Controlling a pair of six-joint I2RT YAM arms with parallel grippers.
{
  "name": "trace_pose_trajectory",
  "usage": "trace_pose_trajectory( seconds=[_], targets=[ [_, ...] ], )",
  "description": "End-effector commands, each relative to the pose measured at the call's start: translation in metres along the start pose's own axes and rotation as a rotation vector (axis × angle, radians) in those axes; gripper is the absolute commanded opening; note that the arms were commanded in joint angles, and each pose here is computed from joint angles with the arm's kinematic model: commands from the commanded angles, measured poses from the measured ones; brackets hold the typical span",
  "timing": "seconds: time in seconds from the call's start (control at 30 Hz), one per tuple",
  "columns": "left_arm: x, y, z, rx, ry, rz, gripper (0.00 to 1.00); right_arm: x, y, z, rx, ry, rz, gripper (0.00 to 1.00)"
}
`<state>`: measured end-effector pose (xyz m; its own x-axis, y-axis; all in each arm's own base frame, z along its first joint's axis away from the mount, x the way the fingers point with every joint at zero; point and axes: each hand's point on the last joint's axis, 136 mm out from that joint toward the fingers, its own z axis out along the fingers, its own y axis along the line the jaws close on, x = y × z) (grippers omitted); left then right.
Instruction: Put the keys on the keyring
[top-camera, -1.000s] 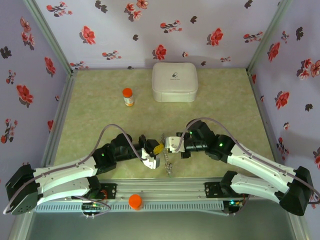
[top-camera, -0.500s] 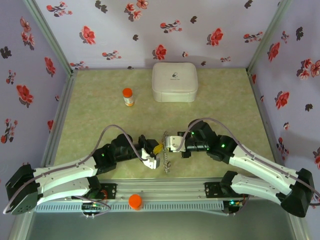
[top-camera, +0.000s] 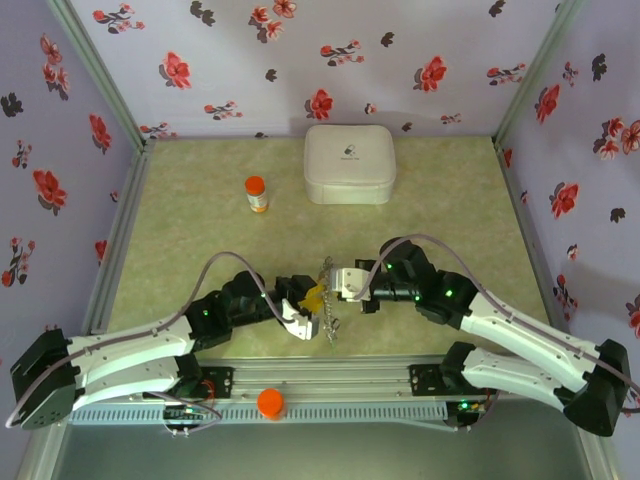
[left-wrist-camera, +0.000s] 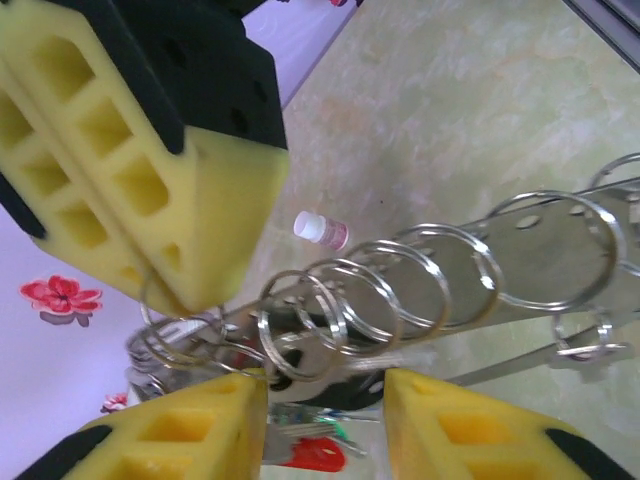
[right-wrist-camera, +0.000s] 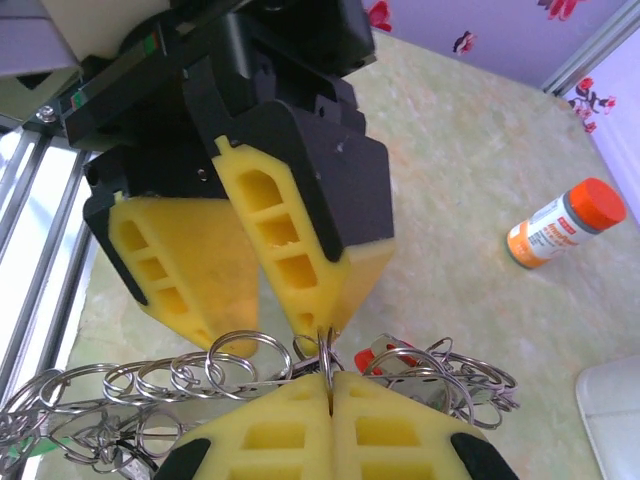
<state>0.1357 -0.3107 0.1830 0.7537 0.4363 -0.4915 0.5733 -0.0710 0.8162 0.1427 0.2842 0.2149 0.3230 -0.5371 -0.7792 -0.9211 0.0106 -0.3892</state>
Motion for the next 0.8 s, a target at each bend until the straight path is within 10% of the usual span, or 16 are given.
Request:
trace_pose_trajectory(
  seconds=[0.0,0.77],
  targets=[
    [-0.002,0.009,-0.010,-0.049,0.003,-0.075,0.37,-0.014,-0.012,-0.005,0.062,-0.054,-0.014,0.00],
    [-0.014,0.035,-0.007,0.100,-0.002,-0.736,0.30,-0.007,-0.003,0.006,0.010,-0.023,-0.028,0.00]
  ],
)
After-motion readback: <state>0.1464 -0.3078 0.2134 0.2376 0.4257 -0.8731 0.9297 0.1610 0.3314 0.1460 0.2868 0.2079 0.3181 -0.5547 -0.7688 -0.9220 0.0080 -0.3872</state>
